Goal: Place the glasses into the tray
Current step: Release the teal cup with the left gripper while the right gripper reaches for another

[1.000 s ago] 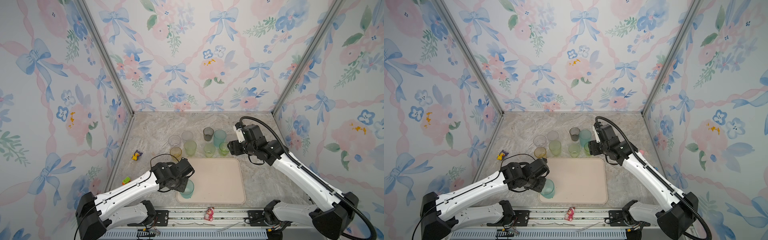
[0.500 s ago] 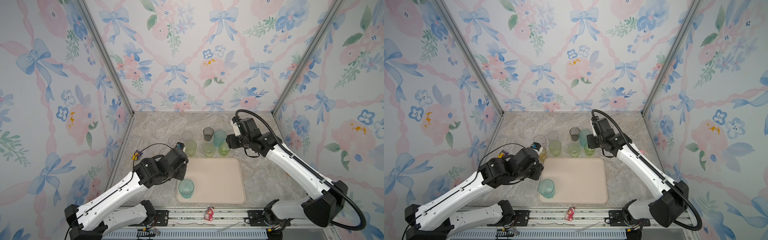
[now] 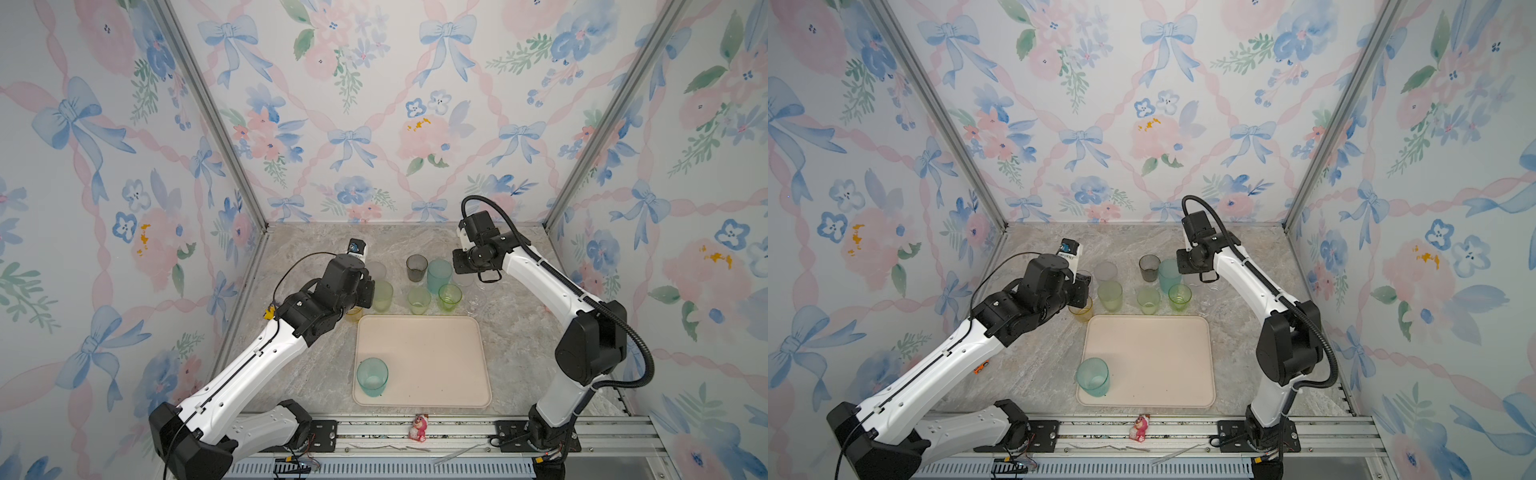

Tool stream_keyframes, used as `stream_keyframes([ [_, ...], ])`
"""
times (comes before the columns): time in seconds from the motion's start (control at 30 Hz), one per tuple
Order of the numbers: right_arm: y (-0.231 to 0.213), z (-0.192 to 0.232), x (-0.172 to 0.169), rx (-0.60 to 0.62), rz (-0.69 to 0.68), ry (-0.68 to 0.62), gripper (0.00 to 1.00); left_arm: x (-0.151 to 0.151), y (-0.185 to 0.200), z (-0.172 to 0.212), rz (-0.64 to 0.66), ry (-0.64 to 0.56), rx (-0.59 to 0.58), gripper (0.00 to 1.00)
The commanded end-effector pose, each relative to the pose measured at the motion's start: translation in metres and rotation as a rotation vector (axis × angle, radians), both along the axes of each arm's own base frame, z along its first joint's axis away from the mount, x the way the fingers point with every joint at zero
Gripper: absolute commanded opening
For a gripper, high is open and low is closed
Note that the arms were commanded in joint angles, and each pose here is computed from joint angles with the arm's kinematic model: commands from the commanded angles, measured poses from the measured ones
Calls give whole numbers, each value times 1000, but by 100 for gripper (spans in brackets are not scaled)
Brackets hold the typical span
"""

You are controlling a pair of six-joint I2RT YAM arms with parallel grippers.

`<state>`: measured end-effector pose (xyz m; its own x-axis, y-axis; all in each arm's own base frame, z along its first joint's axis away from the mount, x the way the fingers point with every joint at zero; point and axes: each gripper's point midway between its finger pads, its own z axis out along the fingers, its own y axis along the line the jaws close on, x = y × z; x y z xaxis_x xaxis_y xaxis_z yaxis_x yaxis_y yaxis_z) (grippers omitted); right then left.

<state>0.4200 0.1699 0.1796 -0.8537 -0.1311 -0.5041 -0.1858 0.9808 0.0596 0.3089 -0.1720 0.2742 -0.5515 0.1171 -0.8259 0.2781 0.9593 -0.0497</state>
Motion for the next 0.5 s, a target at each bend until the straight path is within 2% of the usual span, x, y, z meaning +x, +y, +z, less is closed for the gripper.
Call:
stream_keyframes([
  [0.0,5,-1,4,13,14,27,38,10,-10,0,-56,-25,-11,30],
  [0.47,15,-35,30,-3,10,84,33,17,3,-13,-52,8,-12,30],
])
